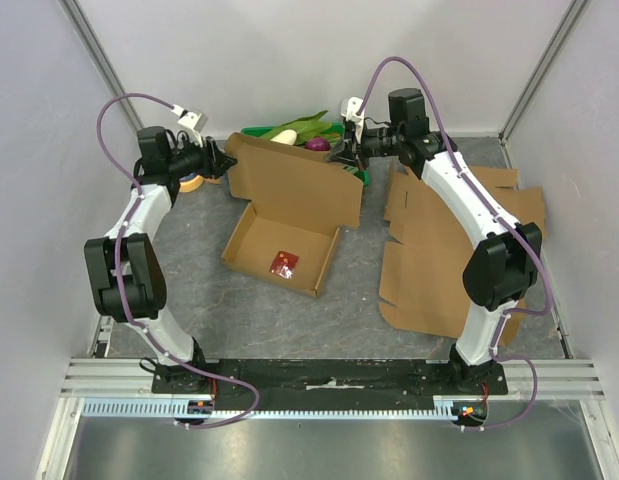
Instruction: Fold the paper box
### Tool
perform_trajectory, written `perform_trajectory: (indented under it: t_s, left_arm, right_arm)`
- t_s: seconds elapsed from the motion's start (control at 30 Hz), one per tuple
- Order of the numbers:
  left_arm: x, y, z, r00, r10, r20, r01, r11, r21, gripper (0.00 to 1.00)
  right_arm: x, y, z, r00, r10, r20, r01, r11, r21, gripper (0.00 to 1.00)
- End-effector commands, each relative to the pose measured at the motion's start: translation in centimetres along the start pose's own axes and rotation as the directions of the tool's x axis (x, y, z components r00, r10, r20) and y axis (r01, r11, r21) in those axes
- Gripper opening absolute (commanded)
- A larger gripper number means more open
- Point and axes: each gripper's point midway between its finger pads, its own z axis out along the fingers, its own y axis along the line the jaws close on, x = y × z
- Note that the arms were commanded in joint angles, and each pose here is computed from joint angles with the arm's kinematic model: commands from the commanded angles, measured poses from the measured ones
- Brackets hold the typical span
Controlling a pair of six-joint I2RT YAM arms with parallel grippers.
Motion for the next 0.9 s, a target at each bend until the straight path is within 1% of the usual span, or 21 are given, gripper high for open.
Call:
perform_trajectory:
  t_s: [0.0,0.03,0.07,0.1,0.13,0.2,0.3,0.33,0.37,0.43,0.5,0.53,0.6,0.63,0.67,0.7,0.73,0.77,0.8,0.83,0.87]
  left_arm:
    - [-1.7,0.7,-0.8,0.995,0.085,0.046,-0.084,0.996,-0.022,0.62]
    - [-2.0,0.9,-0.8,0.996,0.071,0.053,-0.070,0.997,-0.019,0.67]
    - [-1.6,0.9,-0.6,0.997,0.061,0.050,-0.062,0.998,0.015,0.68]
    - [-0.8,0.7,-0.3,0.999,0.035,0.023,-0.036,0.999,0.039,0.69]
    - [-1.6,1.0,-0.1,0.998,0.052,0.026,-0.053,0.998,0.043,0.69]
    - [-0.8,1.5,0.2,1.000,0.028,0.000,-0.028,0.998,0.052,0.69]
    - [-0.7,0.9,0.5,1.000,0.026,0.012,-0.027,0.993,0.117,0.68]
    - [-1.0,0.9,0.7,1.000,0.021,0.013,-0.023,0.992,0.123,0.66]
    - [-1.0,0.5,0.8,1.000,0.016,0.014,-0.018,0.988,0.155,0.64]
    - [-0.7,0.8,1.2,1.000,0.000,-0.003,0.001,0.987,0.162,0.58]
    - [-1.3,0.4,1.0,1.000,0.010,0.010,-0.012,0.985,0.172,0.52]
    - [-1.0,0.2,0.9,1.000,0.002,0.007,-0.003,0.986,0.169,0.39]
    - [-0.9,0.3,0.8,0.999,0.018,0.030,-0.022,0.989,0.147,0.29]
    - [-1.5,0.0,0.4,0.999,0.028,0.046,-0.034,0.990,0.134,0.19]
    - [-1.8,0.3,0.4,0.997,0.051,0.064,-0.057,0.993,0.105,0.15]
    - [-0.6,0.1,0.2,0.998,0.039,0.052,-0.043,0.995,0.091,0.11]
    - [-1.3,-0.3,-0.3,0.995,0.070,0.072,-0.076,0.995,0.072,0.05]
    - [-1.3,0.0,-0.4,0.992,0.094,0.085,-0.098,0.994,0.042,0.02]
    - [-0.3,-0.3,-0.7,0.993,0.094,0.078,-0.097,0.995,0.037,0.02]
    - [-0.4,-0.5,-1.0,0.990,0.116,0.082,-0.119,0.992,0.030,0.02]
    - [0.0,-0.8,-1.2,0.988,0.129,0.082,-0.132,0.991,0.031,0.02]
  right_arm:
    - [-1.0,-0.3,0.2,1.000,-0.003,0.028,0.003,1.000,-0.014,0.00]
    - [-1.3,-0.3,0.2,0.999,-0.003,0.032,0.004,1.000,-0.016,0.00]
    - [-1.5,-0.3,0.2,0.999,-0.001,0.039,0.002,1.000,-0.019,0.00]
    - [-1.4,-0.4,0.3,0.999,0.001,0.039,0.000,1.000,-0.019,0.00]
    - [-1.5,-0.5,0.2,0.999,-0.001,0.040,0.002,1.000,-0.017,0.00]
    - [-1.6,-0.6,0.2,0.999,-0.006,0.040,0.006,1.000,-0.015,0.00]
    - [-1.5,-0.7,0.2,0.999,-0.010,0.041,0.010,1.000,-0.014,0.00]
    - [-1.4,-0.7,0.3,0.999,-0.007,0.039,0.008,1.000,-0.014,0.00]
    - [-1.2,-0.7,0.4,0.999,-0.002,0.037,0.003,1.000,-0.016,0.00]
    - [-1.2,-0.8,0.5,0.999,-0.002,0.039,0.002,1.000,-0.018,0.00]
    - [-0.9,-0.9,0.6,0.999,0.011,0.035,-0.011,1.000,-0.017,0.00]
    - [-0.8,-0.9,0.7,0.999,0.019,0.033,-0.018,1.000,-0.015,0.00]
    - [-0.9,-1.2,0.8,0.999,0.024,0.041,-0.024,1.000,-0.007,0.00]
    - [-0.5,-1.4,0.8,0.996,0.080,0.033,-0.081,0.997,0.018,0.00]
    - [-1.0,-2.0,0.8,0.996,0.078,0.048,-0.081,0.996,0.048,0.01]
    - [-0.6,-2.5,0.7,0.993,0.108,0.038,-0.111,0.990,0.083,0.23]
    - [-0.2,-3.3,0.4,0.985,0.169,0.021,-0.170,0.974,0.152,0.35]
    - [-0.3,-3.6,0.0,0.983,0.185,0.018,-0.185,0.964,0.188,0.43]
    - [0.4,-3.5,-0.3,0.976,0.216,0.009,-0.213,0.955,0.207,0.56]
    - [0.7,-3.8,-1.0,0.968,0.252,0.017,-0.249,0.941,0.230,0.60]
    - [1.5,-3.8,-2.1,0.959,0.283,0.019,-0.279,0.927,0.250,0.70]
